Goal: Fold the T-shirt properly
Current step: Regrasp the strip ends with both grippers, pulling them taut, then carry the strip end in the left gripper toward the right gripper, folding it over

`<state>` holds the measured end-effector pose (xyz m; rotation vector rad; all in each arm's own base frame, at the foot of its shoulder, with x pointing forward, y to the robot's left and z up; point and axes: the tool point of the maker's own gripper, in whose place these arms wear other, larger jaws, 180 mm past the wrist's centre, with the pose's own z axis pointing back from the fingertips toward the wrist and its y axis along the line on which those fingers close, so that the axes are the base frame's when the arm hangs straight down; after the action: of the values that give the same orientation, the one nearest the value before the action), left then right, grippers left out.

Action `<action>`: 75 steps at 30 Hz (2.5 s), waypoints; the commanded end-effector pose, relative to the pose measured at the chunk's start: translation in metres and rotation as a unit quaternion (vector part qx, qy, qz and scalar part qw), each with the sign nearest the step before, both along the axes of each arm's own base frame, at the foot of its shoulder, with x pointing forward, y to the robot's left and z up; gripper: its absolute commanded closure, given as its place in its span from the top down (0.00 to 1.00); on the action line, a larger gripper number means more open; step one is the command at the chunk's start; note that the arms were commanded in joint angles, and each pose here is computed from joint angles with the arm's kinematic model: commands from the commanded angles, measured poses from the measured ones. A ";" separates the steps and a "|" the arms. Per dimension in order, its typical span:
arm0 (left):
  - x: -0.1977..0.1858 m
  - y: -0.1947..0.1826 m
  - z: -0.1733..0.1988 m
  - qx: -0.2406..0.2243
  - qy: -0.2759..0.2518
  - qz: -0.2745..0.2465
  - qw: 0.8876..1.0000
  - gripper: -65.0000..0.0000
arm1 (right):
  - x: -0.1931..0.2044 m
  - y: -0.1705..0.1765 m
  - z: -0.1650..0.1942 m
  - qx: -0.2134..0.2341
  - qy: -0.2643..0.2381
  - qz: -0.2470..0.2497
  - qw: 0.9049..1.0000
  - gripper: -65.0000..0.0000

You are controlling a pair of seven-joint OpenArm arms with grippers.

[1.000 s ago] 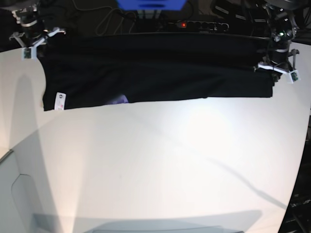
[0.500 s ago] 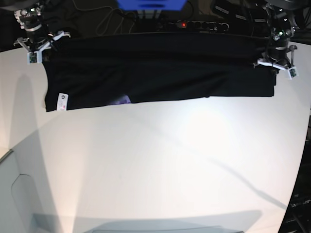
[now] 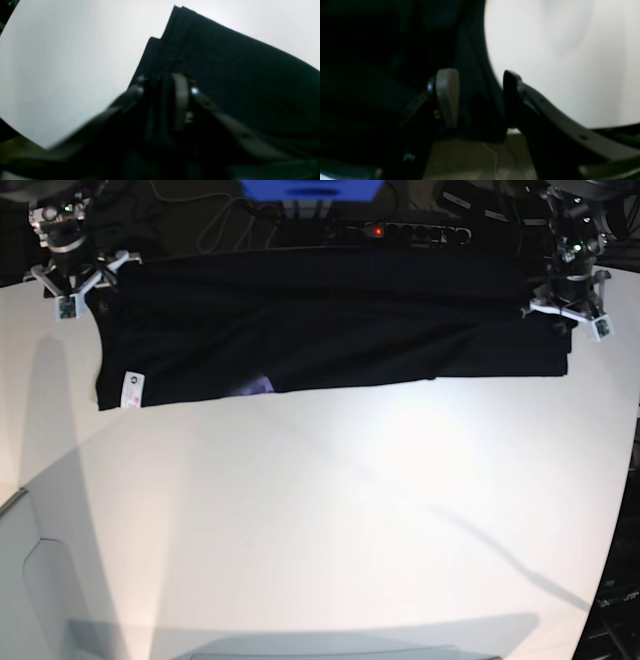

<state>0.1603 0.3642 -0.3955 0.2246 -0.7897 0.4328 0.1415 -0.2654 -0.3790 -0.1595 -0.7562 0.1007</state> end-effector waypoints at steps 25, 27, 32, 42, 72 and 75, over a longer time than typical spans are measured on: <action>-0.015 0.001 0.021 0.033 0.002 -0.019 0.999 0.67 | 0.030 0.053 0.015 0.062 -0.062 0.017 0.996 0.46; -0.020 0.005 0.014 0.032 0.012 -0.011 0.999 0.67 | 0.031 0.053 0.011 0.066 -0.060 0.015 0.996 0.46; -0.037 0.011 -0.010 0.014 0.040 0.007 0.999 0.67 | 0.029 0.054 -0.003 0.080 -0.047 0.008 0.996 0.46; -0.026 0.006 -0.025 -0.006 0.041 0.011 0.999 0.66 | 0.038 0.051 -0.039 0.117 -0.024 -0.008 0.993 0.46; -0.011 -0.025 -0.030 -0.027 0.028 -0.015 0.999 0.00 | 0.066 0.019 -0.048 0.102 -0.023 0.001 0.995 0.46; 0.007 -0.034 0.003 -0.013 -0.019 -0.028 0.999 0.00 | 0.066 0.019 -0.048 0.102 -0.023 0.001 0.995 0.46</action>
<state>0.1600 0.3262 -0.4056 0.1576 -0.7703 0.4038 0.2129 -0.2394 -0.4232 0.0659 -0.8493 0.0004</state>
